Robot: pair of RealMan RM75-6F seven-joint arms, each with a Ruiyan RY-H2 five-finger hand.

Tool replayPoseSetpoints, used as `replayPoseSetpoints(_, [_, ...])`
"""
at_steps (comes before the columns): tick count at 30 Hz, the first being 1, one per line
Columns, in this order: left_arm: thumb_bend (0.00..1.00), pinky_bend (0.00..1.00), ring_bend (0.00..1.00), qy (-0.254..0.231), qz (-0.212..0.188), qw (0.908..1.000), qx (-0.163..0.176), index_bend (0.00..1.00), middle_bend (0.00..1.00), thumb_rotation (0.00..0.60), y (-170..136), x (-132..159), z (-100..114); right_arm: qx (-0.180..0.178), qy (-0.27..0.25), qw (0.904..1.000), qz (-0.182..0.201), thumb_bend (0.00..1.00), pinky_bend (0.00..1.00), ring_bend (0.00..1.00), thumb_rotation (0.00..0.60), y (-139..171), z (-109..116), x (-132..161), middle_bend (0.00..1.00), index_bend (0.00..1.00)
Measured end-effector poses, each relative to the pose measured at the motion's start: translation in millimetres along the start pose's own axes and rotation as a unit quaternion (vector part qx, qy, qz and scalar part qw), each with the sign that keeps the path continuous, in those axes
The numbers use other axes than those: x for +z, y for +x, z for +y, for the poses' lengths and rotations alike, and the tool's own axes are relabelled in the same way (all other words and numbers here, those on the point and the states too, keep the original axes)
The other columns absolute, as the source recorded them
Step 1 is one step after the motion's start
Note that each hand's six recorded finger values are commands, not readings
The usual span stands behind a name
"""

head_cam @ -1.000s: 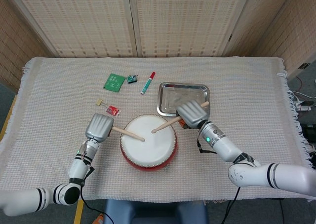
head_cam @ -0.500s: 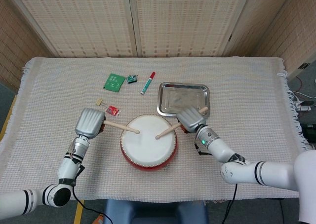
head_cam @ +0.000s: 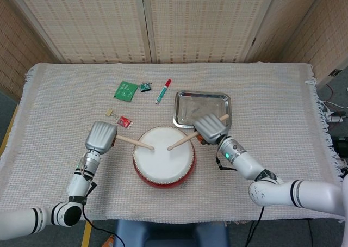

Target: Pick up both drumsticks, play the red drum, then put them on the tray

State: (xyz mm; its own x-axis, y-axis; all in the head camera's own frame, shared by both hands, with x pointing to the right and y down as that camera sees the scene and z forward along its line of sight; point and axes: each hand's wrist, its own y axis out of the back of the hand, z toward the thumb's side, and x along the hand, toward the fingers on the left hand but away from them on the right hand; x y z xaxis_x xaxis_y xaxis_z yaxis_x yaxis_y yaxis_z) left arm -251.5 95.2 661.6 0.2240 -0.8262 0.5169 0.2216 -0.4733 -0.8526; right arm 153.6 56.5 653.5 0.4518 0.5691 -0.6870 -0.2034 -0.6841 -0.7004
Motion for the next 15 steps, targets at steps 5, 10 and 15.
replayPoseSetpoints(5, [0.62,1.00,0.99,-0.025,0.000,0.9993,0.028,1.00,1.00,0.600,-6,-9,22,0.038,0.035,0.9985,-0.018,0.87,1.00,1.00,0.600,-13,-30,-7,1.00,1.00])
replayPoseSetpoints(10, [0.62,1.00,0.99,-0.020,-0.013,0.9997,0.011,1.00,1.00,0.600,-7,-1,9,0.025,0.014,0.9995,-0.011,0.87,1.00,1.00,0.600,-13,-23,4,1.00,1.00])
replayPoseSetpoints(15, [0.62,1.00,0.99,0.004,-0.026,0.9995,-0.020,1.00,1.00,0.600,-5,13,-18,-0.027,-0.035,0.9989,0.017,0.87,1.00,1.00,0.600,3,17,14,1.00,1.00])
